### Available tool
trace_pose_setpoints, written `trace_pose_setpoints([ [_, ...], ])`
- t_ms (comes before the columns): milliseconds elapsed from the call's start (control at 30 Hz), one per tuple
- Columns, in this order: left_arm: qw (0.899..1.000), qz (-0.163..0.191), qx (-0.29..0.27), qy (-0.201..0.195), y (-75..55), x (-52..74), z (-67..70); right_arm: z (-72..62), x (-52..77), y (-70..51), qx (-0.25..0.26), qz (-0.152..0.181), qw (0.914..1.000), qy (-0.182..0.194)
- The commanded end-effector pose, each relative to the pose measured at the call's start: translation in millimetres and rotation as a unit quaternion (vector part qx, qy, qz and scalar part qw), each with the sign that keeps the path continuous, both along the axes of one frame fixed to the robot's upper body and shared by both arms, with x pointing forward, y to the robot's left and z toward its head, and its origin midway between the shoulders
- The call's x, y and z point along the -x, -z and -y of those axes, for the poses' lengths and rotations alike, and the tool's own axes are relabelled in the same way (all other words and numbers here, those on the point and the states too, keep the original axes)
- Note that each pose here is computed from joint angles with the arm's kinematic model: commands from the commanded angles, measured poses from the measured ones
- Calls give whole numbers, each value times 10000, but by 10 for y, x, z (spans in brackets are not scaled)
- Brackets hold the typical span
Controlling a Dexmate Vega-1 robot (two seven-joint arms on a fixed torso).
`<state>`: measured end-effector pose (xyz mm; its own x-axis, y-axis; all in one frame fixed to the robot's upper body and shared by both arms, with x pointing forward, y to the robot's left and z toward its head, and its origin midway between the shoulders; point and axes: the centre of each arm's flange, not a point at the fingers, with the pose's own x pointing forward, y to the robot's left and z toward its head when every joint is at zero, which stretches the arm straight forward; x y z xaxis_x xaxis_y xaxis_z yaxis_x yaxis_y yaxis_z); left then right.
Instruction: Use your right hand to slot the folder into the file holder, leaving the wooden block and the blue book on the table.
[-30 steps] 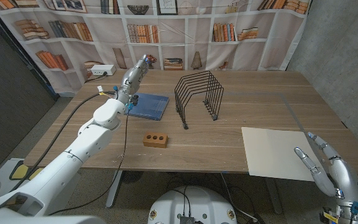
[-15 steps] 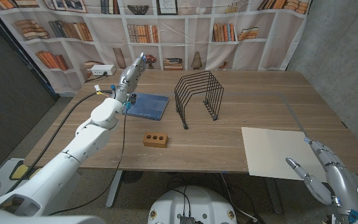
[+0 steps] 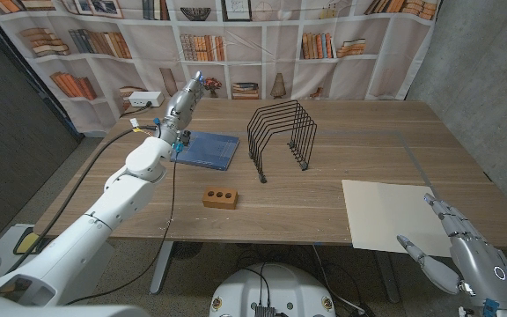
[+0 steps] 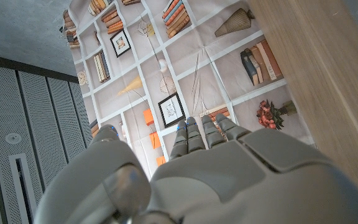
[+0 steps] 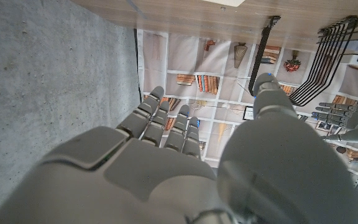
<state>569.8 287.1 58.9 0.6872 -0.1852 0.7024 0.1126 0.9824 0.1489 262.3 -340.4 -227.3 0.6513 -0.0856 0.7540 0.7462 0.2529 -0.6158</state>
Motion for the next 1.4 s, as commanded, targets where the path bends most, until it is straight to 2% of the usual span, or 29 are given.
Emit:
trace_pose_setpoints([
  [33, 10000, 7, 37, -86, 5, 29, -56, -54, 7, 32, 372, -297, 9987, 197],
  [333, 9999, -5, 49, -116, 17, 38, -59, -48, -51, 160, 508, -531, 9969, 286],
  [433, 9999, 0, 29, -110, 14, 33, -48, -25, -98, 242, 654, -694, 9949, 342],
  [700, 9999, -57, 121, -90, 39, 27, -18, 52, -150, 371, 654, -958, 9923, 444],
  [1000, 9999, 27, 144, -76, 25, 61, 2, 142, -214, 532, 726, -1137, 9883, 717],
  [1167, 9998, 67, 178, 10, 19, 39, 12, 211, -293, 643, 992, -1267, 9816, 1030],
  [1400, 9997, 67, 242, 63, 47, 5, -4, 227, -350, 671, 1108, -1273, 9789, 1149],
])
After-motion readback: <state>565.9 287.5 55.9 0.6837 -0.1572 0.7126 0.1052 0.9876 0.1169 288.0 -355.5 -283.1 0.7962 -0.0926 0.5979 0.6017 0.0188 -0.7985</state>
